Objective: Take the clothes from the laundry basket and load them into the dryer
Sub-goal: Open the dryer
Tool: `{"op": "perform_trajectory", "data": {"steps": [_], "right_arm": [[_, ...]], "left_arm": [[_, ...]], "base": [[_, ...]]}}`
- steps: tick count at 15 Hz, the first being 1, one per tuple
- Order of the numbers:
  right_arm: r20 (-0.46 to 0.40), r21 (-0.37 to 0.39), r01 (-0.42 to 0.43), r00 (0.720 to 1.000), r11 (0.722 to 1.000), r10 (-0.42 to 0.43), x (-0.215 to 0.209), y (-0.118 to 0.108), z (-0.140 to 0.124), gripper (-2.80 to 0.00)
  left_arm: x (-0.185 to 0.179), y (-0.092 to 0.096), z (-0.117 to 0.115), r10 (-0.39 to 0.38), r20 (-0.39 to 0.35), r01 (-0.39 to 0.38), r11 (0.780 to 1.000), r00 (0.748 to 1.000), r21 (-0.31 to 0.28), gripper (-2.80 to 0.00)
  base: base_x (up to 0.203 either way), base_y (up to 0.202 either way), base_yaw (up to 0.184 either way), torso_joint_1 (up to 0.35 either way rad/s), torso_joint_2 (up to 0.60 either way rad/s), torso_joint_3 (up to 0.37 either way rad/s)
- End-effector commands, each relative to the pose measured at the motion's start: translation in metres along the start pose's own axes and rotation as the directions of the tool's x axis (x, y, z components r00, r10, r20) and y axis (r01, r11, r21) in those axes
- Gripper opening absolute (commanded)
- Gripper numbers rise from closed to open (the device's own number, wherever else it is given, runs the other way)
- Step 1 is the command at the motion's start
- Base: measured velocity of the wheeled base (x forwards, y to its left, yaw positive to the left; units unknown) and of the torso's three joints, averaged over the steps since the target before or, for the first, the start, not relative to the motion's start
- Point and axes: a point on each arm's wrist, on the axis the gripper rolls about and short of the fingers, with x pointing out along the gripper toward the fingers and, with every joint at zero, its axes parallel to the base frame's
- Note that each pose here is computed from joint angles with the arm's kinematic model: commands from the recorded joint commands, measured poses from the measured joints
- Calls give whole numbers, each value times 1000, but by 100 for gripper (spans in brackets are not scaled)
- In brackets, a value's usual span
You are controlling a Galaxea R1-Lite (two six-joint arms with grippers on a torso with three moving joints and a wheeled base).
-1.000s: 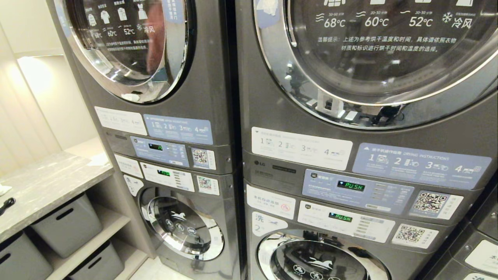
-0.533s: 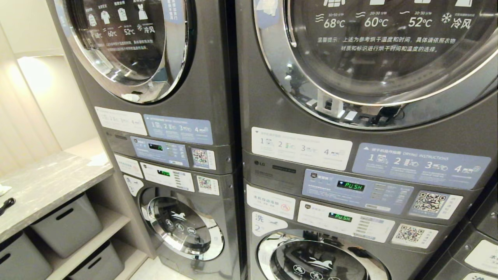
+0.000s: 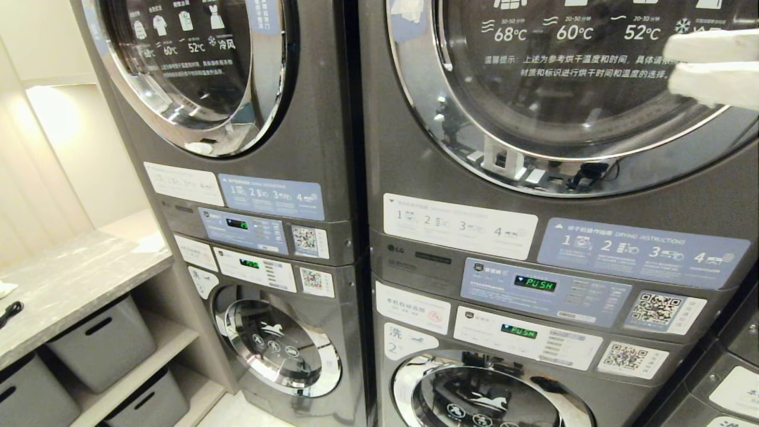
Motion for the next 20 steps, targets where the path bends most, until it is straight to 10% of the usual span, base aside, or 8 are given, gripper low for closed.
{"op": "perform_trajectory", "data": {"steps": [1, 3, 9, 20], "right_arm": [[-40, 58, -110, 993, 992, 112, 56, -17, -17, 0], [-30, 59, -141, 989, 988, 143, 92, -12, -21, 0], [71, 52, 120, 990, 991, -123, 173, -38, -27, 0], [160, 7, 445, 883, 895, -441, 256, -59, -57, 0]], "left_arm": [[0, 0, 0, 0, 3, 0, 1000, 1000, 0, -280], [0, 0, 0, 1, 3, -1, 1000, 1000, 0, -280], [0, 0, 0, 1, 3, -1, 1000, 1000, 0, -280], [0, 0, 0, -1, 3, 1, 1000, 1000, 0, -280]], "base": [[0, 0, 0, 0, 0, 0], [0, 0, 0, 0, 0, 0], [0, 0, 0, 0, 0, 0], [0, 0, 0, 0, 0, 0]]}}
